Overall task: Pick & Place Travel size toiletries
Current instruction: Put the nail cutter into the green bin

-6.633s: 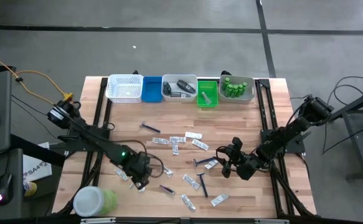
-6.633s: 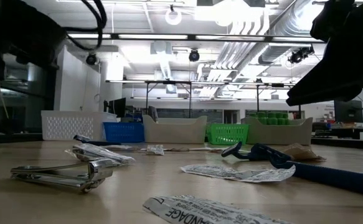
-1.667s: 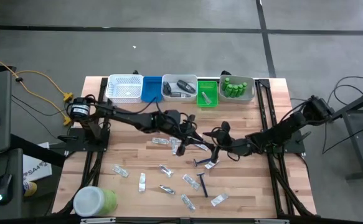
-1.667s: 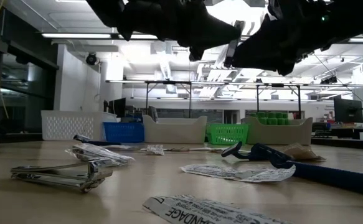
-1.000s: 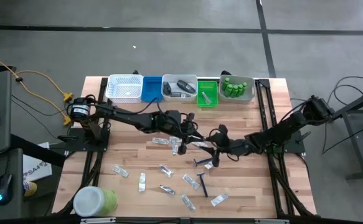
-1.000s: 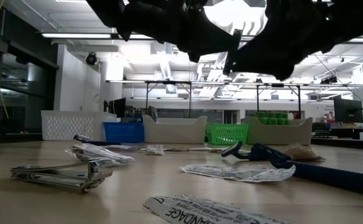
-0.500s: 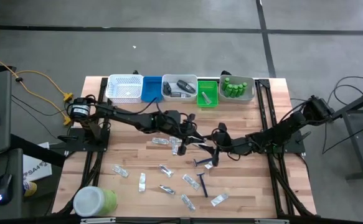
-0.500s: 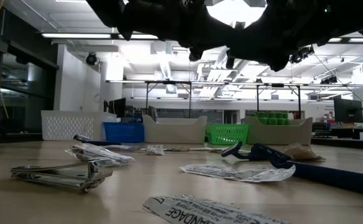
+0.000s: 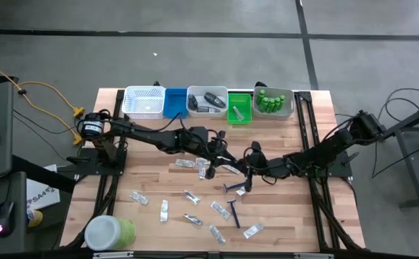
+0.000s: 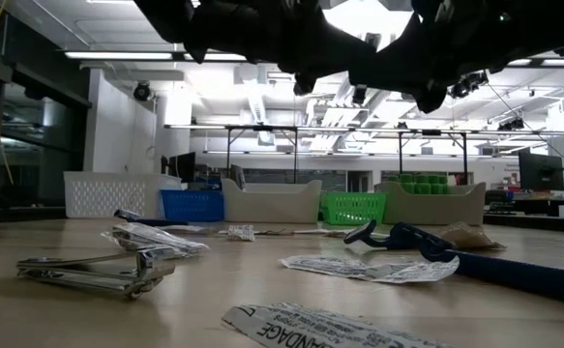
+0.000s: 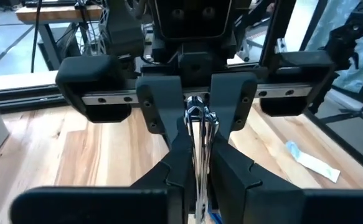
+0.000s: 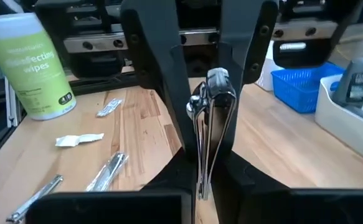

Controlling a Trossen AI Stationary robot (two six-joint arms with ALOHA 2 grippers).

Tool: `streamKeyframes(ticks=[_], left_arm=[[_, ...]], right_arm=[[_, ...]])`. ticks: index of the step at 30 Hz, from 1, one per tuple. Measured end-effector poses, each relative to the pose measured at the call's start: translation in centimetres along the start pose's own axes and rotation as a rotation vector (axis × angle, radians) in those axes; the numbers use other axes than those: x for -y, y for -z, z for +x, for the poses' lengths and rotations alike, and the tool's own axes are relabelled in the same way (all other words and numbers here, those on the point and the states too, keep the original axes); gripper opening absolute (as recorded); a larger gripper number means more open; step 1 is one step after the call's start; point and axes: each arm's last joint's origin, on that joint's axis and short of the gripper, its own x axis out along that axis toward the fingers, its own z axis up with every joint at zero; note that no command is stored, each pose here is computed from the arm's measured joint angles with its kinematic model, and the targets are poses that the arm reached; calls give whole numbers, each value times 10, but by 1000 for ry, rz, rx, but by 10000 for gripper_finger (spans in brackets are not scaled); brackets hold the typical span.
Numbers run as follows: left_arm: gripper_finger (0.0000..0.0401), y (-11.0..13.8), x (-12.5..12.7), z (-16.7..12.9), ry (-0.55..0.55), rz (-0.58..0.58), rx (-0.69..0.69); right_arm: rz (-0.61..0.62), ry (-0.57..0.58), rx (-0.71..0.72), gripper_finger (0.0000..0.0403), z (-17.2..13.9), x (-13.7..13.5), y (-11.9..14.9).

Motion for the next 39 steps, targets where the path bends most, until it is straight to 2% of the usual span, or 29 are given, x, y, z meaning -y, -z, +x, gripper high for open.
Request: streamKeyframes(ticks=[9, 12, 16, 21, 25, 30, 35, 39], left_arm=[[136, -11, -1, -19, -153, 29, -90], [157, -19, 0, -36, -243, 20, -167], [165, -24, 2, -61, -372, 25, -252], [166, -17, 6, -91, -426, 22, -200], [166, -3, 12, -113, -448, 8, -108], [166, 20, 20, -139, -463, -19, -6], [166, 40, 26, -158, -470, -45, 46], [166, 52, 29, -167, -470, -55, 91]], right_arm=[[39, 73, 10, 17, 3, 7, -1], [80, 109, 15, 17, 6, 18, -5], [135, 195, 9, 17, 10, 43, -13], [158, 291, -79, 17, 21, 84, -31], [172, 391, -207, 17, 30, 122, -44], [217, 515, -291, 17, 32, 168, -54], [253, 516, -279, 17, 32, 196, -60], [255, 497, -310, 19, 39, 204, -52]])
